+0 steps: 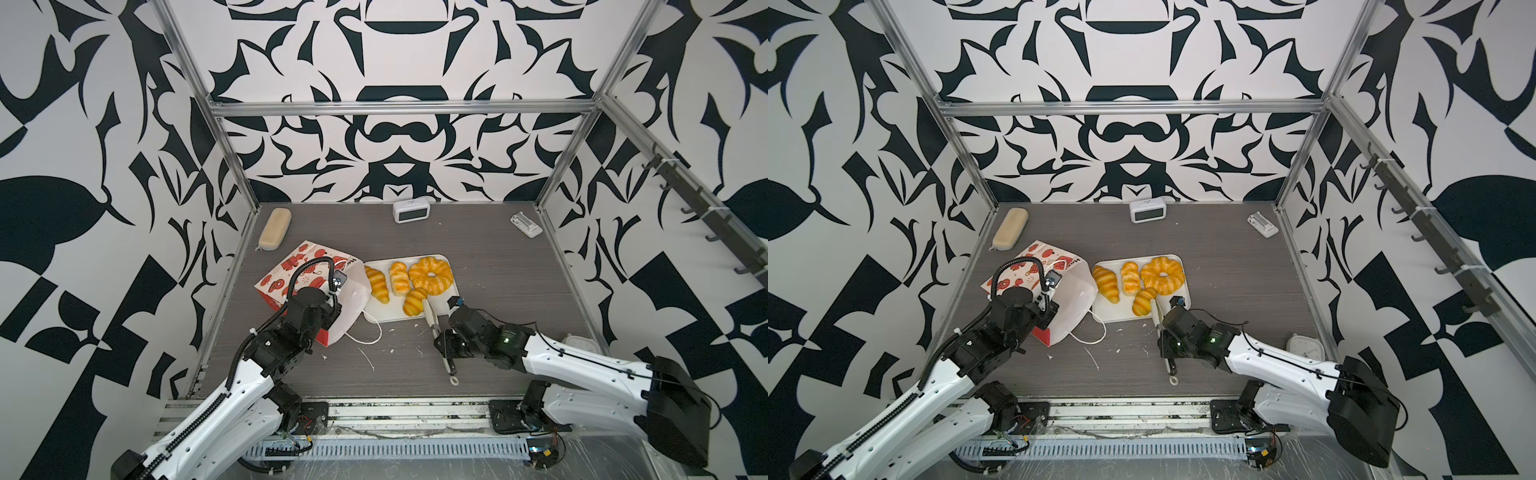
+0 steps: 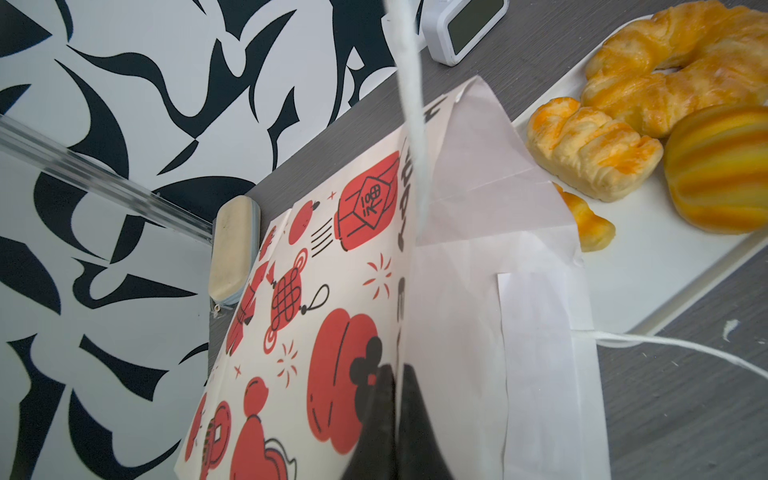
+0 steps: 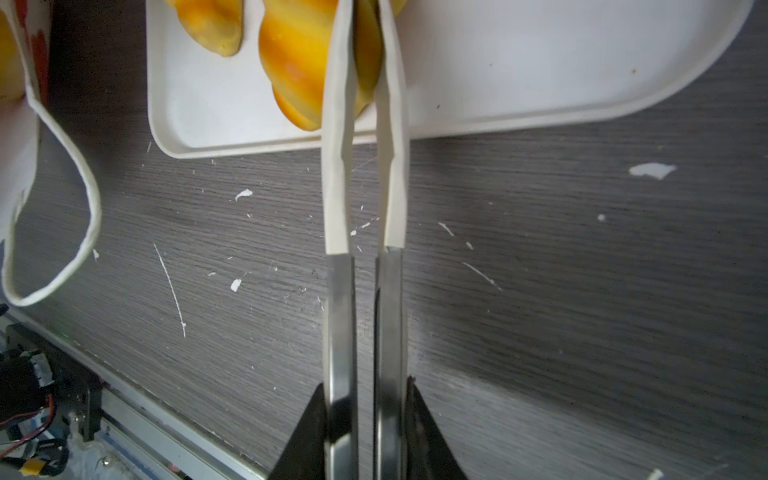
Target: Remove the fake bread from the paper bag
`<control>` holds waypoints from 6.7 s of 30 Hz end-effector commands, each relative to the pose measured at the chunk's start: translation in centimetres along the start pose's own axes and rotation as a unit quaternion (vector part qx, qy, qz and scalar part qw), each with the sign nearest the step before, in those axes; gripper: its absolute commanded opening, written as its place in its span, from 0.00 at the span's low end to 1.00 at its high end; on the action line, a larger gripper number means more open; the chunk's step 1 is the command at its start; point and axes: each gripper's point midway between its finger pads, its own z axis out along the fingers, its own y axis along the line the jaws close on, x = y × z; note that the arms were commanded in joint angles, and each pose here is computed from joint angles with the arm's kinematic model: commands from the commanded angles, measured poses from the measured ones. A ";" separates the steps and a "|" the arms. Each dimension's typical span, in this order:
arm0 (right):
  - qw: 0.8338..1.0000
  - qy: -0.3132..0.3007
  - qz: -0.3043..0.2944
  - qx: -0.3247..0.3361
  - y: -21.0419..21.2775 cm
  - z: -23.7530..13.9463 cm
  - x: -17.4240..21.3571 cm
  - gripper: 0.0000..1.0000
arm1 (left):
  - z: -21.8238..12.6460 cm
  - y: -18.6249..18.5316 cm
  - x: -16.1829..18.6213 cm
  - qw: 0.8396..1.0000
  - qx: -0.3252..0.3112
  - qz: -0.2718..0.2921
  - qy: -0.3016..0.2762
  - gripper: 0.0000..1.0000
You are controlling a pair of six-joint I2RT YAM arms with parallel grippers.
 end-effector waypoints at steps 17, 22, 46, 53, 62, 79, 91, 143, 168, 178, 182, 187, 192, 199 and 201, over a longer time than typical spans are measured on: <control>0.996 -0.085 0.018 -0.011 -1.3 -6.3 -1.4 0.43 | -0.2 -0.1 -0.9 1.000 0.008 -0.015 -0.013 0.00; 0.994 -0.075 -0.046 -0.066 3.3 -8.5 -2.8 0.42 | -0.3 -0.2 -1.1 1.000 0.014 -0.010 -0.018 0.00; 0.937 0.059 -0.243 -0.243 24.3 2.1 1.1 0.39 | -0.4 0.6 -2.5 1.000 0.014 0.020 0.006 0.00; 0.921 0.072 -0.236 -0.301 27.2 1.9 1.6 0.38 | -1.0 1.9 -3.5 0.999 0.003 0.036 0.039 0.00; 0.906 0.076 -0.235 -0.345 29.2 1.2 1.3 0.38 | -0.8 2.7 -5.8 0.987 -0.002 0.105 0.120 0.00; 0.906 0.073 -0.175 -0.379 28.0 1.4 -1.0 0.37 | 2.9 1.2 -8.8 0.961 0.017 0.184 0.204 0.00; 0.903 0.085 -0.170 -0.385 28.1 2.1 -0.8 0.36 | 2.0 0.4 -8.1 0.964 0.046 0.170 0.200 0.00; 0.950 0.063 -0.212 -0.222 22.5 1.8 -2.8 0.35 | -3.7 2.3 -7.2 0.993 0.012 0.113 0.032 0.00; 0.947 0.121 -0.271 -0.124 20.4 2.6 0.4 0.35 | -4.7 -0.2 -1.4 0.995 0.032 0.090 -0.035 0.00; 0.944 0.194 -0.175 -0.204 21.0 2.4 -0.9 0.36 | -3.9 -0.5 -0.7 0.994 0.026 0.100 -0.029 0.00; 0.939 0.218 -0.135 -0.231 21.0 2.3 -1.6 0.36 | -3.7 -0.8 -0.1 0.994 0.027 0.106 -0.024 0.00; 0.929 0.247 -0.095 -0.258 21.9 3.2 -2.6 0.35 | -3.4 -0.6 0.2 0.994 0.016 0.108 -0.022 0.00; 0.919 0.270 -0.074 -0.277 22.9 4.8 -2.6 0.35 | -2.8 -0.2 0.3 0.994 -0.002 0.112 -0.014 0.00; 0.918 0.262 -0.069 -0.291 24.0 6.2 -3.3 0.36 | -2.2 -0.6 0.0 0.995 0.001 0.101 -0.020 0.00; 0.919 0.255 -0.068 -0.294 24.2 6.4 -3.7 0.37 | -1.9 -0.8 0.0 0.995 0.005 0.098 -0.018 0.00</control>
